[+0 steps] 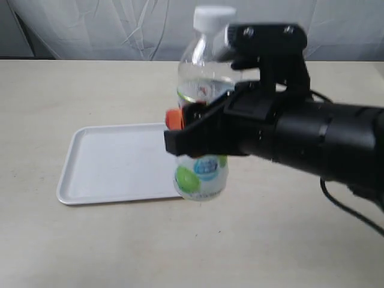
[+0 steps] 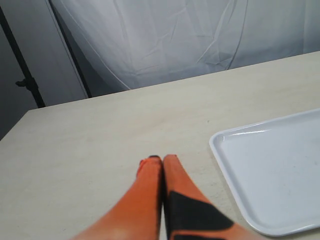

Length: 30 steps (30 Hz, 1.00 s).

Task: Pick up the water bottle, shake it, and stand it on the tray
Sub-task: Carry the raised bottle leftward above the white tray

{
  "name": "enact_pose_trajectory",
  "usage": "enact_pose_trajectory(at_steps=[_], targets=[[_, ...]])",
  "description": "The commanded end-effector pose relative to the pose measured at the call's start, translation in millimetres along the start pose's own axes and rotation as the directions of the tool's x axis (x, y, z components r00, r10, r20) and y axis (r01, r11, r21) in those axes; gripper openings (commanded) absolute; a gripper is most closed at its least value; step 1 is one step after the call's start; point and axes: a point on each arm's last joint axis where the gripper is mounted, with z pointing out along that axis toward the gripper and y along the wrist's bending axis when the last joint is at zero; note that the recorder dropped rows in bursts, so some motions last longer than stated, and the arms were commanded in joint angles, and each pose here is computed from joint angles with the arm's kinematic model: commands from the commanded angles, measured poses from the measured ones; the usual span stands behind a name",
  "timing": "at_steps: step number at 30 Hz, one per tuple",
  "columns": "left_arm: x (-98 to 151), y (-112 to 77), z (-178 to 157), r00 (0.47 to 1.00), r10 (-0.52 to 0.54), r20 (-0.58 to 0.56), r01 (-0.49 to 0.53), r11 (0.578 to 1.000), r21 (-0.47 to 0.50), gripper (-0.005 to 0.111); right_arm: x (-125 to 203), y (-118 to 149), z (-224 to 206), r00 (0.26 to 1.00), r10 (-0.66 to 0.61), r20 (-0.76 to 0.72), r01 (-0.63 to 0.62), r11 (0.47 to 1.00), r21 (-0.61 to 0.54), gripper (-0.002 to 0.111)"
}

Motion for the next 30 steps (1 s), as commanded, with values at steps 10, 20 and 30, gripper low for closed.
enact_pose_trajectory(at_steps=[10, 20, 30], targets=[[1, -0.3, 0, 1.0, -0.009, -0.001, 0.009, 1.0, 0.002, 0.0, -31, 1, -10, 0.961, -0.257, 0.099, 0.25, 0.965, 0.074, -0.001], [1, -0.3, 0, 1.0, -0.007, -0.001, 0.007, 1.0, 0.001, 0.0, -42, -24, -15, 0.986, -0.056, 0.157, -0.001, 0.94, 0.342, -0.001], [1, -0.2, 0, 1.0, -0.005, -0.001, 0.005, 1.0, 0.001, 0.0, -46, -10, 2, 0.988, -0.094, 0.126, 0.059, 0.964, 0.26, -0.001]])
